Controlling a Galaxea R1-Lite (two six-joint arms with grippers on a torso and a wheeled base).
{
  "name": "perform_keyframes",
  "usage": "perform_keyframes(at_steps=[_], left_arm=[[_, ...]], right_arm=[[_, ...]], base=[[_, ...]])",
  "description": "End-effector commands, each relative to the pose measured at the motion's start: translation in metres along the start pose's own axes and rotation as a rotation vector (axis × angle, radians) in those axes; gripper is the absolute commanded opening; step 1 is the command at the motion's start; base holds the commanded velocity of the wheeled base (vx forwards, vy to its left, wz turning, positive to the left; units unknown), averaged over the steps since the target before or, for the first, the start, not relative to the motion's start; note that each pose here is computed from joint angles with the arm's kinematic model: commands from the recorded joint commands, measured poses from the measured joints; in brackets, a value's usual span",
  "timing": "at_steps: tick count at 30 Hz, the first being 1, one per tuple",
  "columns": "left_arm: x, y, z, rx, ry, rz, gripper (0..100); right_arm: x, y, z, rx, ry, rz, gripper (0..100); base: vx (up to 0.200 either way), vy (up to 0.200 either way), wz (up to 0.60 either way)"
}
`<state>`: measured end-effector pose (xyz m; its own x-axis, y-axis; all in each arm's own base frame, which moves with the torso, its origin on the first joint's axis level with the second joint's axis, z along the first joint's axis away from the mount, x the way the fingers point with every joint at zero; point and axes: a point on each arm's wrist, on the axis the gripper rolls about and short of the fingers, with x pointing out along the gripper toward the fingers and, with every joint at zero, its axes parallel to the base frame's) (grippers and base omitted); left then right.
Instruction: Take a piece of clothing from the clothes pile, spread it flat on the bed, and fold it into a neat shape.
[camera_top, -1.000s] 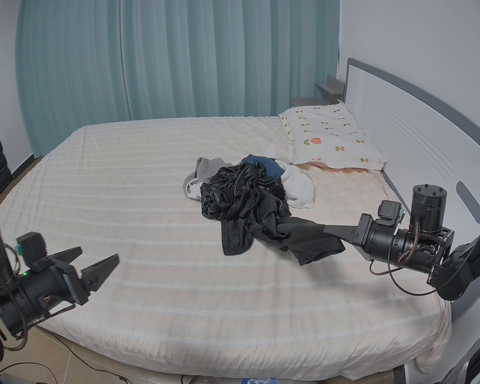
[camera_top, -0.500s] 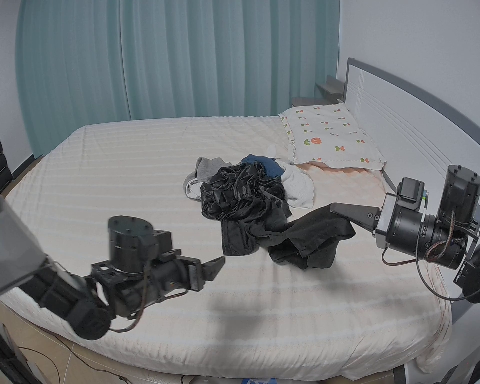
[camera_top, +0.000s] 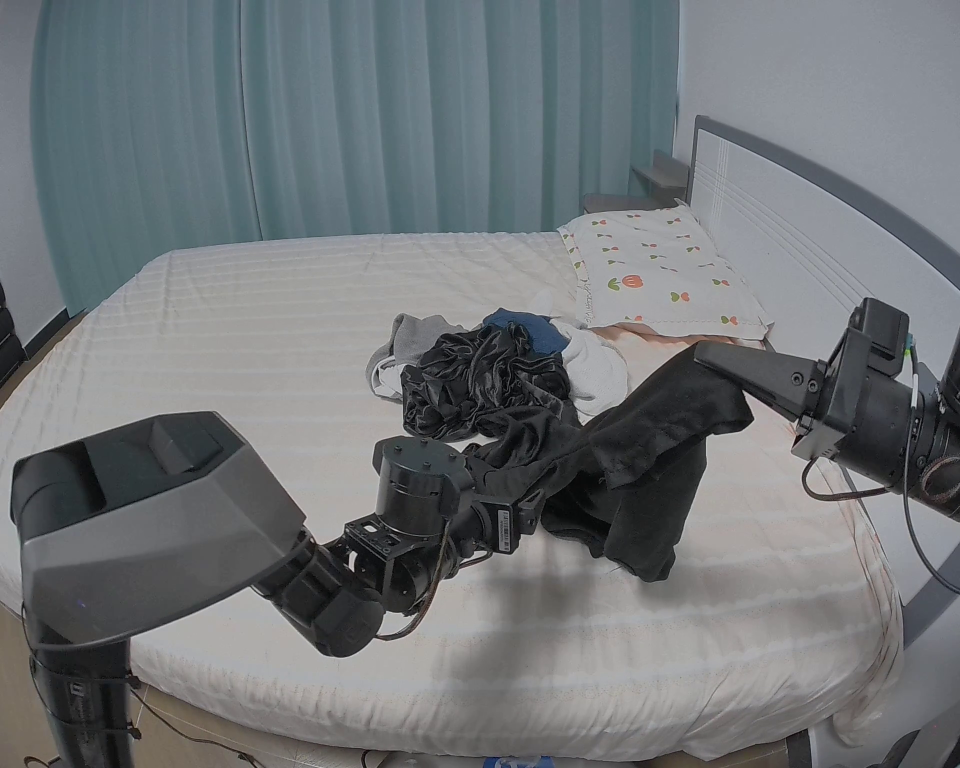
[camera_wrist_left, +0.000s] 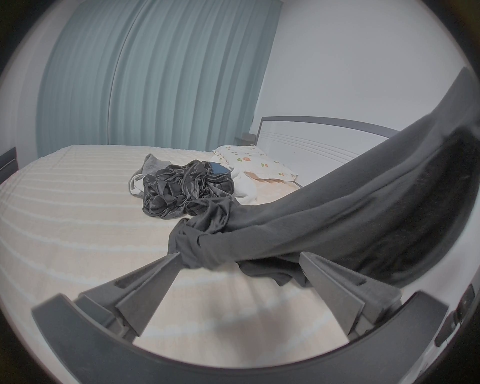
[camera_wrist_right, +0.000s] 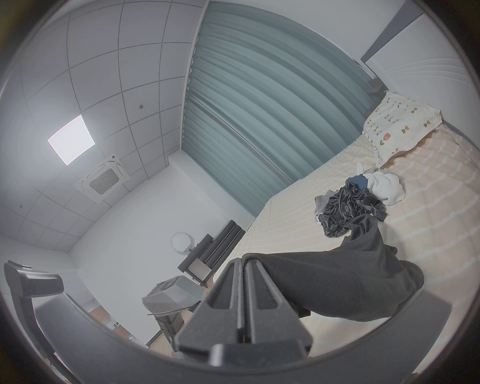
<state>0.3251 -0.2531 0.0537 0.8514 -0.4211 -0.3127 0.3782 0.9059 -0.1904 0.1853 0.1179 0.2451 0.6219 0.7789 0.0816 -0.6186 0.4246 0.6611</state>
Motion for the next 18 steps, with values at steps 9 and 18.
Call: perform_keyframes(at_steps=[9, 18], left_arm=[[0.019, 0.014, -0.013, -0.006, 0.024, 0.039, 100], [0.028, 0.021, -0.030, -0.035, 0.062, 0.045, 100]], right_arm=[[-0.017, 0.022, 0.020, -0.032, -0.062, 0.044, 0], [-0.012, 0.031, 0.030, -0.044, -0.078, 0.072, 0]], base=[[0.000, 0.000, 0.00], [0.000, 0.000, 0.00]])
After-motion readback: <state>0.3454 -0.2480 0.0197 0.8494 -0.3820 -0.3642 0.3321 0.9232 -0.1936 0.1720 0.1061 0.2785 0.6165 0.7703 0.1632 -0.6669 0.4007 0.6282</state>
